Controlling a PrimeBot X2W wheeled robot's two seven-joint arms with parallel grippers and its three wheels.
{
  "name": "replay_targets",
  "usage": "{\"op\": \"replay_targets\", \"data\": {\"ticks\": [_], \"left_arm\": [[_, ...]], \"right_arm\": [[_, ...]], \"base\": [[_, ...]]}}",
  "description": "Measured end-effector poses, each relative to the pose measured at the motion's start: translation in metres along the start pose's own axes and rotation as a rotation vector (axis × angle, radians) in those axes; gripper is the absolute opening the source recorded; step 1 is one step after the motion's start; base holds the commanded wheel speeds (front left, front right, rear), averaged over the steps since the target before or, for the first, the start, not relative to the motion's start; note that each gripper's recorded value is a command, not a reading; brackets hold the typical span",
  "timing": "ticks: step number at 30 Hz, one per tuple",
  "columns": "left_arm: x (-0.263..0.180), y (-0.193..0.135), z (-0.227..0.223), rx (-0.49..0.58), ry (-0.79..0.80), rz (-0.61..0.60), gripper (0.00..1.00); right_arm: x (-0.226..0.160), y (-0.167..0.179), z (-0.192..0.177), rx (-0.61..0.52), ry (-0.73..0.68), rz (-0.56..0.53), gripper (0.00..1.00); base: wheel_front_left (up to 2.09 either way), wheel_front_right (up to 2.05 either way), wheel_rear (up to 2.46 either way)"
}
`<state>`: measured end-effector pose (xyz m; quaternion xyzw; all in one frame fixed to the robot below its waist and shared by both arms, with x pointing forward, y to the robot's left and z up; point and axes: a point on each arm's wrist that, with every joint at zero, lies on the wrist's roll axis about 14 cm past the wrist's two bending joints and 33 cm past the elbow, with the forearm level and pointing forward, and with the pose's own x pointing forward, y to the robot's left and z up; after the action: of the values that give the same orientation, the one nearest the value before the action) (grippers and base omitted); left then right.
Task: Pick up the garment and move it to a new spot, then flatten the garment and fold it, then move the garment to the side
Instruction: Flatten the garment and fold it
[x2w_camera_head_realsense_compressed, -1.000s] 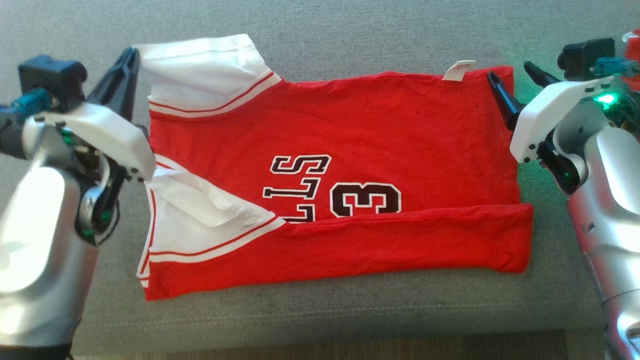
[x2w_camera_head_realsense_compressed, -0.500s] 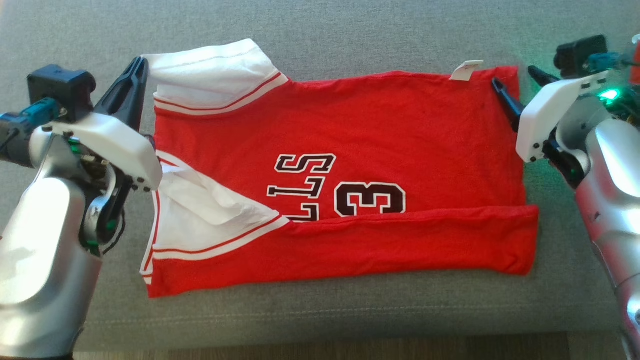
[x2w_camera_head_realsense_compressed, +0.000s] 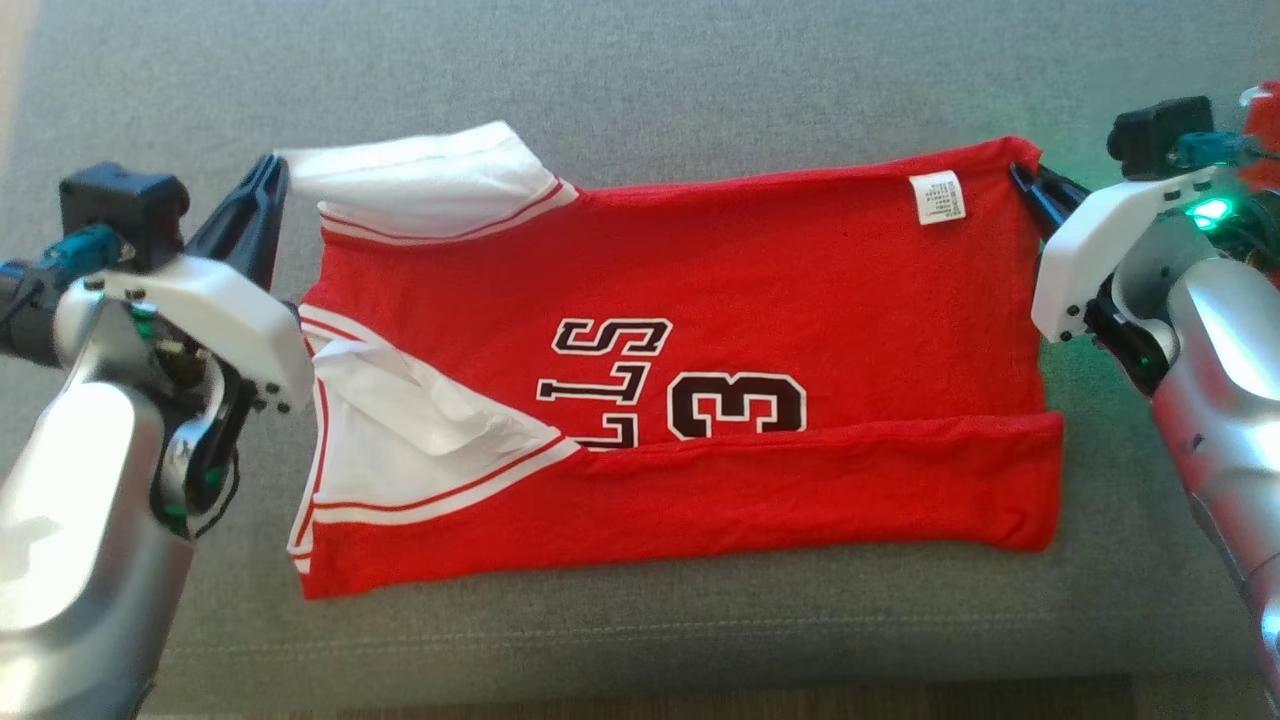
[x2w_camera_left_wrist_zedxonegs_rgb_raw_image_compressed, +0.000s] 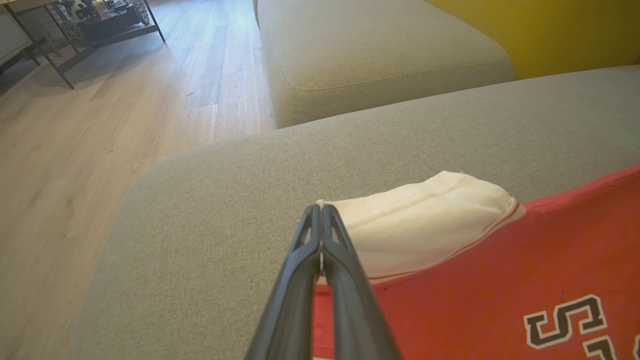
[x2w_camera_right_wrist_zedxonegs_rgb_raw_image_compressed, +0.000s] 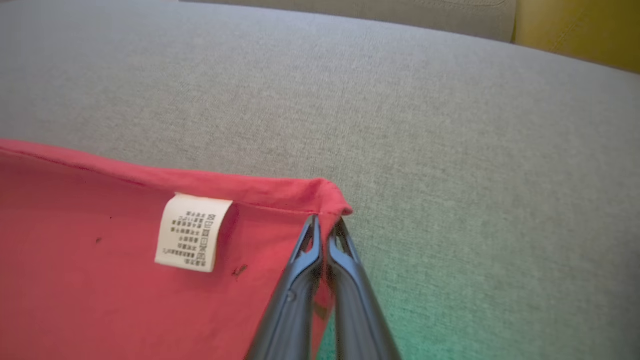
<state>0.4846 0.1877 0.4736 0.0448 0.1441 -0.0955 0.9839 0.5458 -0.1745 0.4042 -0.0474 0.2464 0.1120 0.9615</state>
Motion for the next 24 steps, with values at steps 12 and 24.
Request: {"op": "replay_targets", "data": {"ticks": [12,24], "left_arm": [[-0.028,0.000,0.000,0.001,-0.003,0.007,0.00],[-0.073,-0.016,-0.034,0.078,0.115,-0.084,0.00]], "right_arm": [[-0.029,0.010,0.018,0.001,-0.092,0.040,0.00],[-0.072,0.002,-0.005,-0.066,0.014,0.079,0.00]], "base": [[0.00,0.00,0.00],[0.00,0.00,0.00]]}}
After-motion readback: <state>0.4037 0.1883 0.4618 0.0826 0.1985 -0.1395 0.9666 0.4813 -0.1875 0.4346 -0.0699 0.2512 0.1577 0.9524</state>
